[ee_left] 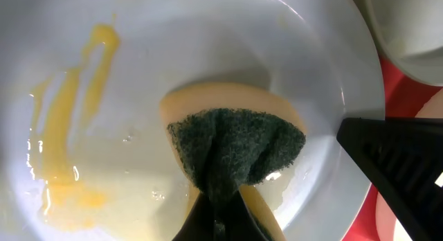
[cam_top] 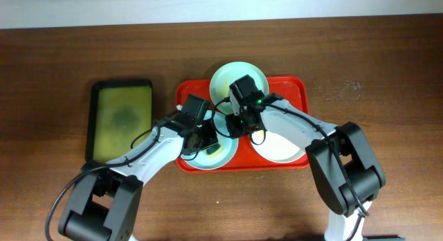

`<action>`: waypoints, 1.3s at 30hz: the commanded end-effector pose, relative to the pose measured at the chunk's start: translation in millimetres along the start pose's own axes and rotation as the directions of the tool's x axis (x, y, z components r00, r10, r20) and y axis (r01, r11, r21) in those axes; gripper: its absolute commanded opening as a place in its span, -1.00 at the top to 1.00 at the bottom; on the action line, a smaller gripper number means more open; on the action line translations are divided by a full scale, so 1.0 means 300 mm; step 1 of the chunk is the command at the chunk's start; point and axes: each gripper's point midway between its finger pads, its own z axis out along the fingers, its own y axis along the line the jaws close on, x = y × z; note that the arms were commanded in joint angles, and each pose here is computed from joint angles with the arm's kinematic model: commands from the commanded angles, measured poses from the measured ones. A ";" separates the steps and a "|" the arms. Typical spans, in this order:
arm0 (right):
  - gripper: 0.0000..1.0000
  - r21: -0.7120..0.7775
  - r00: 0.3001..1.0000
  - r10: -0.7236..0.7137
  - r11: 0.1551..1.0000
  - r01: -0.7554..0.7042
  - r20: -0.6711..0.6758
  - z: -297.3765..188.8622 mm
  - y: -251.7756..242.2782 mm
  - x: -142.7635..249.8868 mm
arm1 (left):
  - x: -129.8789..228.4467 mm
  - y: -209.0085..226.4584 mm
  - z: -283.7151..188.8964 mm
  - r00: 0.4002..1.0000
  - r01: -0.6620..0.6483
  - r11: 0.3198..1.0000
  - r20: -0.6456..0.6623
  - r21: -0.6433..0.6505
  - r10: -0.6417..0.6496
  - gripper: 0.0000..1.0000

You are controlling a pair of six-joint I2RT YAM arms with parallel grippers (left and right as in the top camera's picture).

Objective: Clean dirty plates on tray and stack at the side
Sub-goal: 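Scrub the light blue plate with the sponge while right gripper holds it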

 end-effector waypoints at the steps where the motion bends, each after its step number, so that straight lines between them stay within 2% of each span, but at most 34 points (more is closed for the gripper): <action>1: 0.92 0.030 0.999 -0.002 1.000 0.004 -0.045 0.045 -0.025 0.048 | -0.033 0.030 0.003 0.999 0.003 0.999 0.033 -0.032 -0.002 1.00; 5: 0.92 0.031 0.999 -0.003 1.000 0.004 -0.044 0.045 -0.025 0.047 | -0.093 0.115 -0.011 0.995 -0.022 0.991 0.095 -0.130 0.035 1.00; 10: 0.91 0.033 0.999 -0.003 0.999 0.005 -0.042 0.045 -0.026 0.045 | -0.141 0.249 -0.047 0.985 -0.009 0.947 0.162 -0.320 0.064 1.00; 14: 0.92 0.033 0.999 -0.003 0.999 0.005 -0.041 0.045 -0.026 0.045 | -0.170 0.285 -0.085 0.977 -0.013 0.914 0.189 -0.405 0.097 1.00; 20: 0.91 0.033 0.999 -0.003 0.999 0.005 -0.041 0.045 -0.026 0.045 | -0.208 0.211 -0.142 0.979 -0.025 0.925 0.178 -0.379 0.099 1.00; 24: 0.91 0.031 0.999 -0.005 1.000 0.006 -0.034 0.046 -0.025 0.039 | -0.149 0.068 -0.104 0.994 -0.065 0.983 0.076 -0.170 0.079 1.00; 26: 0.91 0.031 0.999 -0.005 1.000 0.006 -0.033 0.046 -0.024 0.038 | -0.131 0.040 -0.089 0.995 -0.079 0.987 0.057 -0.140 0.088 1.00; 34: 0.91 0.032 0.999 -0.004 0.999 0.005 -0.037 0.046 -0.025 0.042 | -0.099 0.073 0.059 0.996 -0.094 0.979 -0.002 -0.182 0.095 1.00; 39: 0.91 0.032 0.999 -0.004 0.999 0.005 -0.038 0.046 -0.025 0.042 | -0.096 0.165 0.080 0.996 -0.091 0.948 -0.007 -0.306 0.093 1.00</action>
